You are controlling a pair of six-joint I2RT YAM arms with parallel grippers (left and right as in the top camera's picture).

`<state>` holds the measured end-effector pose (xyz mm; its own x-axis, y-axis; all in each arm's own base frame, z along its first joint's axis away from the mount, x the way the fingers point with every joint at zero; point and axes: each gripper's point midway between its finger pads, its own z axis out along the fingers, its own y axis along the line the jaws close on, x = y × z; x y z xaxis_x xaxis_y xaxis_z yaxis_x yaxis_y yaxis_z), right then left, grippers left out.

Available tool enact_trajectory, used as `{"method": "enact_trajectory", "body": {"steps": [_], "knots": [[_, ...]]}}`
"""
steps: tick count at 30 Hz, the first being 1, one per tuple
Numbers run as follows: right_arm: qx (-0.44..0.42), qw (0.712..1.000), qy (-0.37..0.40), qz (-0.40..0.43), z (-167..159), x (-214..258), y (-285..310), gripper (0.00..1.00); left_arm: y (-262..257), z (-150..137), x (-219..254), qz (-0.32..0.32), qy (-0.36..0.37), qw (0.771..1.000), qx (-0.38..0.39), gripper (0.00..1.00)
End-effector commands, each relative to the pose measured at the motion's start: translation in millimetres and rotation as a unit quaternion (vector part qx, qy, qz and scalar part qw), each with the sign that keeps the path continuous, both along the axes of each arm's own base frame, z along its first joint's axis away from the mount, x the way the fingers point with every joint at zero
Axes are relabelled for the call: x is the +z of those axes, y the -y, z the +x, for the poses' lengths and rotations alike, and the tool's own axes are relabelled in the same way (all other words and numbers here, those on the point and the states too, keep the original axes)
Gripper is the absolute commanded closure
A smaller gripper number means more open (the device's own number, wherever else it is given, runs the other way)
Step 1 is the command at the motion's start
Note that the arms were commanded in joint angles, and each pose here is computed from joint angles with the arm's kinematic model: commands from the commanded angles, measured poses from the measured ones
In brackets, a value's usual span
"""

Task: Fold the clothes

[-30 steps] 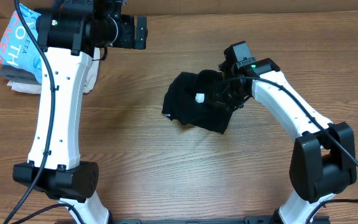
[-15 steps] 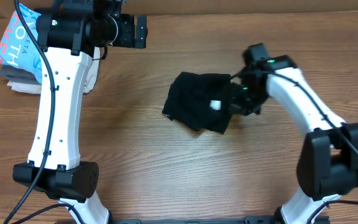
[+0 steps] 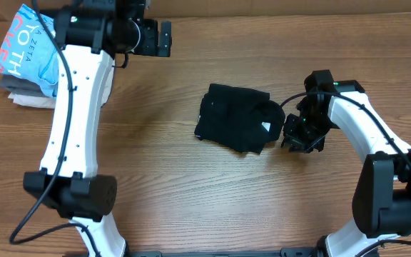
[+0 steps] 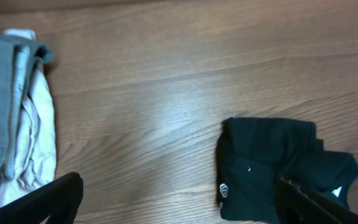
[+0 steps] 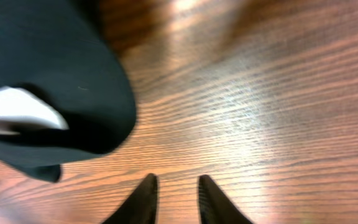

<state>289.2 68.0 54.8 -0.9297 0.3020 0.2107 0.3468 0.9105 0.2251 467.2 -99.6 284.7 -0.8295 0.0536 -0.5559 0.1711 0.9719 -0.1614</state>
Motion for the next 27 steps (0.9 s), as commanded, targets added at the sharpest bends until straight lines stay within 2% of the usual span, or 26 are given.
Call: {"method": "enact_trajectory", "body": {"steps": [1,2,3,4,7,9,15,23,27], "knots": [[-0.012,0.999,0.044,0.013,21,16,5,0.79,0,7,-20,0.007,-0.018,1.000,-0.008,0.00],[-0.009,0.998,0.065,0.025,32,25,4,0.79,1,10,-24,0.011,-0.018,1.000,-0.015,0.00],[0.010,0.993,0.114,0.041,55,47,1,0.75,2,14,-31,0.015,-0.021,0.999,-0.021,0.00],[0.018,0.990,0.133,0.040,63,55,1,0.69,2,16,-33,0.017,-0.022,0.999,-0.023,0.00],[0.048,0.978,0.202,0.025,93,78,4,0.39,3,19,-46,0.019,-0.034,0.999,-0.024,0.00],[0.063,0.972,0.227,0.024,103,82,4,0.29,2,22,-53,0.020,-0.042,0.999,-0.023,0.00],[0.165,0.958,0.232,0.023,107,59,-4,0.27,4,29,-74,0.022,-0.058,0.998,-0.024,0.00],[0.234,0.943,0.231,0.045,112,30,-12,0.27,4,32,-77,0.022,-0.058,0.998,-0.024,0.00],[0.239,0.940,0.238,0.060,125,10,-18,0.21,4,32,-77,0.022,-0.058,0.998,-0.024,0.00]]}}
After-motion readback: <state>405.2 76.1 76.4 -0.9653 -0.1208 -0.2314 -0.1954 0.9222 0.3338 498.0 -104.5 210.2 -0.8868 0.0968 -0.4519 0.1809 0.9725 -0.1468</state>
